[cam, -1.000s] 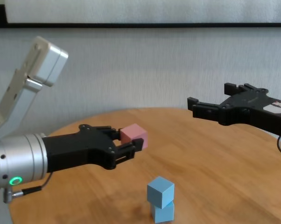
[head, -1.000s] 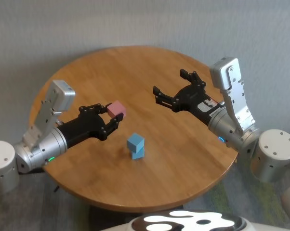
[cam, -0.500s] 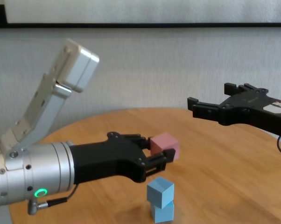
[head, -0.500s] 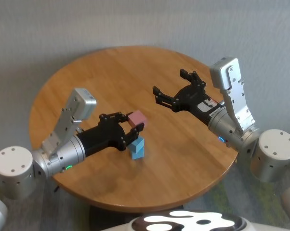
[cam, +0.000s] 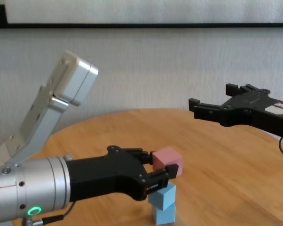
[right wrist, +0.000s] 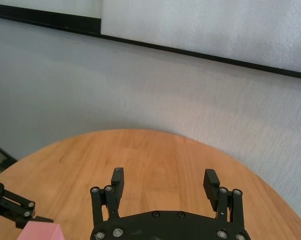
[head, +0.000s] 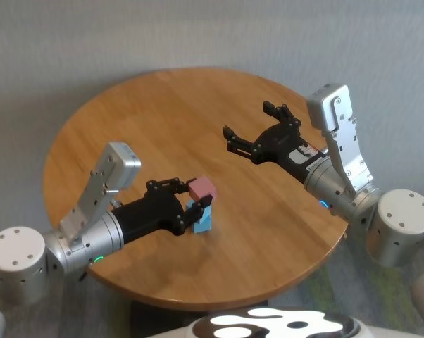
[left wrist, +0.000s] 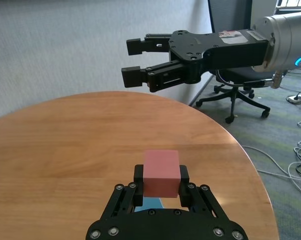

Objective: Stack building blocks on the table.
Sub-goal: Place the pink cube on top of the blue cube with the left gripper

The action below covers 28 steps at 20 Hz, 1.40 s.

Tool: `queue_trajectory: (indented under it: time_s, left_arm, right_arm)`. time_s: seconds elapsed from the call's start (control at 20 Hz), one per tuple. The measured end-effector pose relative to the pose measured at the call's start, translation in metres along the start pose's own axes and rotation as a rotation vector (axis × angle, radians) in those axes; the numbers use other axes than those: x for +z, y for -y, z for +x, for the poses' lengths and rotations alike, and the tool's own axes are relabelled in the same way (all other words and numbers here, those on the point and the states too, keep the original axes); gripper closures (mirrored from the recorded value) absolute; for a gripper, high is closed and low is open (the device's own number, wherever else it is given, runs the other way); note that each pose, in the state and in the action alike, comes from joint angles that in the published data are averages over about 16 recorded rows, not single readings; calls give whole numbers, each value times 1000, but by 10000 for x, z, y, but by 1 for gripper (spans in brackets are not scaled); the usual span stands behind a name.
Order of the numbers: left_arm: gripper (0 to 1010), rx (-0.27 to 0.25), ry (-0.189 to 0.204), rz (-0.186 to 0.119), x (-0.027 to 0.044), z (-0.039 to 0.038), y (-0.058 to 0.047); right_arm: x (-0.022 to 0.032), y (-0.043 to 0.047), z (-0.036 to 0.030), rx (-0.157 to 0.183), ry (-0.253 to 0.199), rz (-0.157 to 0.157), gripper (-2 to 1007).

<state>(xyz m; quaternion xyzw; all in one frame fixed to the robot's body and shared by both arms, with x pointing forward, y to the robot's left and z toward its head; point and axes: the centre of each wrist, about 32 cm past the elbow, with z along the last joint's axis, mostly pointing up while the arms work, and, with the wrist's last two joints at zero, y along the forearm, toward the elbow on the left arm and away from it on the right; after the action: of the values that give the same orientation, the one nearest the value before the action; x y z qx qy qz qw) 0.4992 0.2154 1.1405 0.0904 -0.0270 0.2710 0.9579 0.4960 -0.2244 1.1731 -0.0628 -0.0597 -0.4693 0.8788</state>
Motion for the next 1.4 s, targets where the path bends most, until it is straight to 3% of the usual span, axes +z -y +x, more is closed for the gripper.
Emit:
queue_trajectory:
  time_s: [0.3,0.75,1.4]
  left_arm:
    - [613,-13,-9,15,-29,6,-21]
    - [613,-8,-19,33,-60,74,-9]
    - [613,-28,-27,55,-67,114,23]
  right_arm:
    - [0,0,0,0,0,0,0]
    - [0,0,0,0,0,0,0]
    - [0,0,0,0,0,0,0]
